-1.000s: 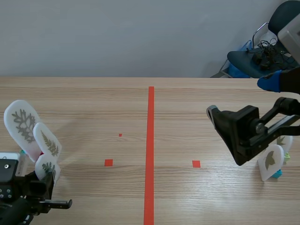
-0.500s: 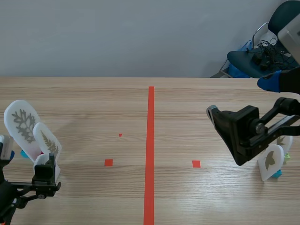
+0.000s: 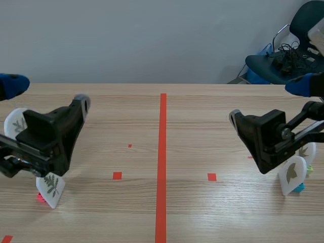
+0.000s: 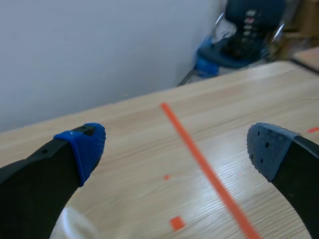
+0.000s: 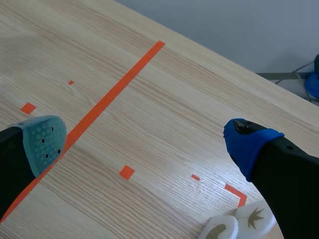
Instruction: Do the leaf sorting experiment
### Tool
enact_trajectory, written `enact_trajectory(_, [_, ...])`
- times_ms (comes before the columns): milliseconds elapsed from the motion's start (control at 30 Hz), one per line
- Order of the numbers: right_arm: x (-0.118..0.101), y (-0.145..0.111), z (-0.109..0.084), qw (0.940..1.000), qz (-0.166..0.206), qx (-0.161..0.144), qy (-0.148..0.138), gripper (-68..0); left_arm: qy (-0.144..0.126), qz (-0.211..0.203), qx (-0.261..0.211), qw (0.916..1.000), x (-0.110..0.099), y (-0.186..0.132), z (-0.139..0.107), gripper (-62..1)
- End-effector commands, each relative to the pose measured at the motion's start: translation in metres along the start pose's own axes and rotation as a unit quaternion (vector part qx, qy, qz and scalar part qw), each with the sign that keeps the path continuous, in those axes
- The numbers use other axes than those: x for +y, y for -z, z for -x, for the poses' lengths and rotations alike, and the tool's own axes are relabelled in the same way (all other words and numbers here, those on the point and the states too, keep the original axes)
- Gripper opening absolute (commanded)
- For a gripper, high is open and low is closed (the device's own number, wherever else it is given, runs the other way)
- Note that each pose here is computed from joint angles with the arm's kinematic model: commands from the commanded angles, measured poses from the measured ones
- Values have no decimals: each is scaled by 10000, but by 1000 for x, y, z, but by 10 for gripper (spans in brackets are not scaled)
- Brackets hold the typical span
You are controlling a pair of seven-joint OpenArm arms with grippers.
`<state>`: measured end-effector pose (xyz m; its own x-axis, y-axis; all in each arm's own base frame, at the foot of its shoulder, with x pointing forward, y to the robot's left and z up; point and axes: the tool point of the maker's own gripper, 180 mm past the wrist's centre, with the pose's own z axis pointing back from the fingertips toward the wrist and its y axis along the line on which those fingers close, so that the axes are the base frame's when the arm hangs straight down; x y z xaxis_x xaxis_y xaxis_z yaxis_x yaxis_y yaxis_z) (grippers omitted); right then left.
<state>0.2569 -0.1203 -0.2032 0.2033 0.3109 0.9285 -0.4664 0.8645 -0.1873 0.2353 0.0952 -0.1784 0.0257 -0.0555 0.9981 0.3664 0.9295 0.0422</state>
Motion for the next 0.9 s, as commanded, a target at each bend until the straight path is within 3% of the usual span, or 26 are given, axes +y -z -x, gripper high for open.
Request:
enact_trajectory(0, [-9, -2, -8, 9998, 112, -143, -45, 4, -202, 101, 202, 9995, -4, 0, 19, 14])
enact_trajectory(267, [-5, -7, -19, 9997, 78, -207, -64, 4, -426, 679, 429, 9959, -31, -3, 31, 14])
enact_trajectory(400, [-1, -9, -14, 9999, 38, -127, -22, 4, -417, 704, 464, 9956, -31, -4, 33, 14])
enact_trajectory(533, [-1, -9, -15, 9999, 39, -162, -24, 4, -646, 694, 400, 9947, -31, -3, 30, 14])
enact_trajectory(867, [-2, -9, -15, 9999, 42, -164, -22, 4, -494, 805, 397, 9947, -31, -2, 28, 14])
